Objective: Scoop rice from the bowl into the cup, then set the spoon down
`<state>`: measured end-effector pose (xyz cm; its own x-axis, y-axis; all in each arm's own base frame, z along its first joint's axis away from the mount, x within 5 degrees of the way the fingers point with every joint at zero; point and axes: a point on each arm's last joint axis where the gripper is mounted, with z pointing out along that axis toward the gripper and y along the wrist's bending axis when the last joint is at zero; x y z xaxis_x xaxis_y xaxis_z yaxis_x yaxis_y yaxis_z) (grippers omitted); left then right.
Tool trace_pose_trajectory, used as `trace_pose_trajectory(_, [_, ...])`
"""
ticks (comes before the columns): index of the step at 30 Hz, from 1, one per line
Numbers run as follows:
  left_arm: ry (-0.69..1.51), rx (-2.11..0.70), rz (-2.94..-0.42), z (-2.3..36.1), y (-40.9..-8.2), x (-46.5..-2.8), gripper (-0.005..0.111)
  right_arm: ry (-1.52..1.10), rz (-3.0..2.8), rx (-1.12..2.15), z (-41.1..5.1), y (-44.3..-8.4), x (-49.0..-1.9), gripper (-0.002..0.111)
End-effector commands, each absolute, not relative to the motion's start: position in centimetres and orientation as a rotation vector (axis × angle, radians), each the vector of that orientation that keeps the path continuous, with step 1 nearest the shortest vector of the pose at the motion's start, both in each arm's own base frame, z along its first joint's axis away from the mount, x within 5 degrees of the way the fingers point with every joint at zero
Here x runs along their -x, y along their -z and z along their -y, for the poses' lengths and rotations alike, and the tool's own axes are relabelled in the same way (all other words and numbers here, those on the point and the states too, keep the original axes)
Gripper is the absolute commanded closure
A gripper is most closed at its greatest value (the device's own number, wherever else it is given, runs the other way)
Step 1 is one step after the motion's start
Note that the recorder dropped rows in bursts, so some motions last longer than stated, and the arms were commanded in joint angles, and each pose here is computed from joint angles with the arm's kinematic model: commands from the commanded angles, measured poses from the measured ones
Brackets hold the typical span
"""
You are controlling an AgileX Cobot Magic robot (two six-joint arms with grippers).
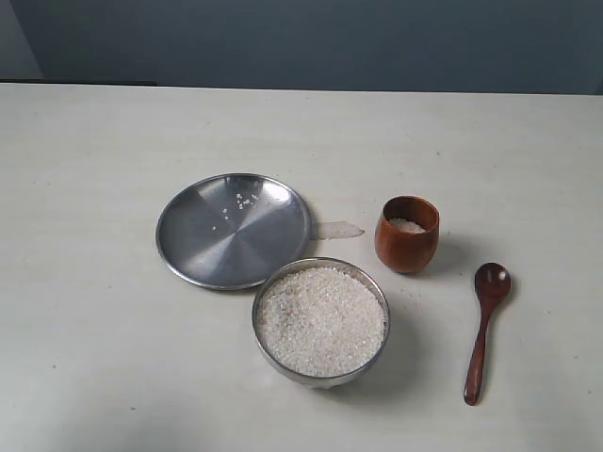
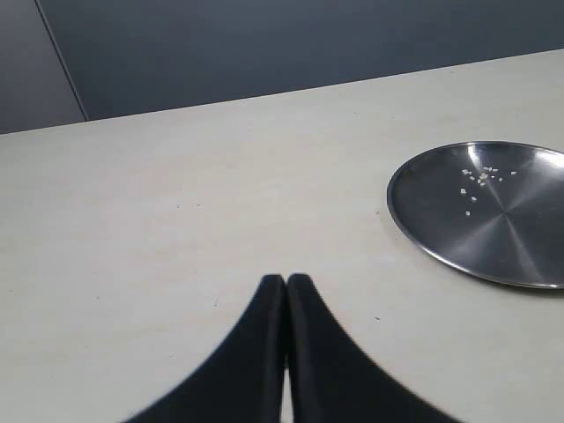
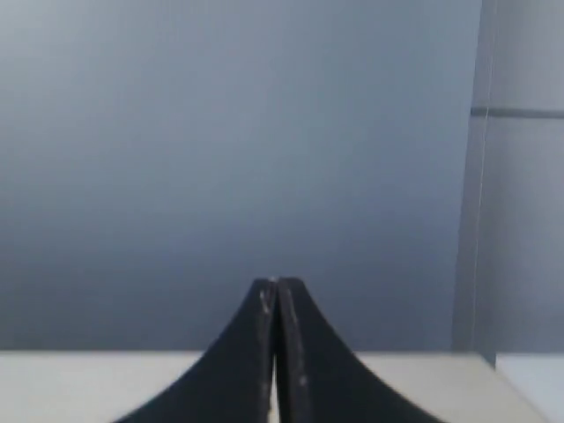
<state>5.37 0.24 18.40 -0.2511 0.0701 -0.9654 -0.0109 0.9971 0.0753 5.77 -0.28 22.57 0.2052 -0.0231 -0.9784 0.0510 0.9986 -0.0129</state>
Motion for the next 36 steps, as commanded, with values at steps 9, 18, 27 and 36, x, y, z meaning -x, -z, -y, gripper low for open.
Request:
trace_pose_trajectory(9, [-0.078, -0.042, -1.823, -0.3, -18.3, -5.4, 0.106, 0.059, -0.9, -0.02, 0.2, -26.3, -4.0, 0.107])
trace_pose_trajectory(18, [-0.078, -0.042, -1.821, -0.3, -18.3, -5.4, 0.106, 0.058, -0.892, -0.02, 0.2, -26.4, -3.9, 0.107])
trace_pose_trajectory(27, [-0.305, -0.199, -1.803, -0.9, -18.4, -5.4, 0.106, 0.058, -0.894, -0.02, 0.2, -26.3, -3.9, 0.107])
trace_pose_trajectory(36, [-0.529, -0.358, -1.729, -1.4, -19.0, -5.4, 0.106, 0.055, -0.868, -0.022, 0.2, -26.5, -3.8, 0.107])
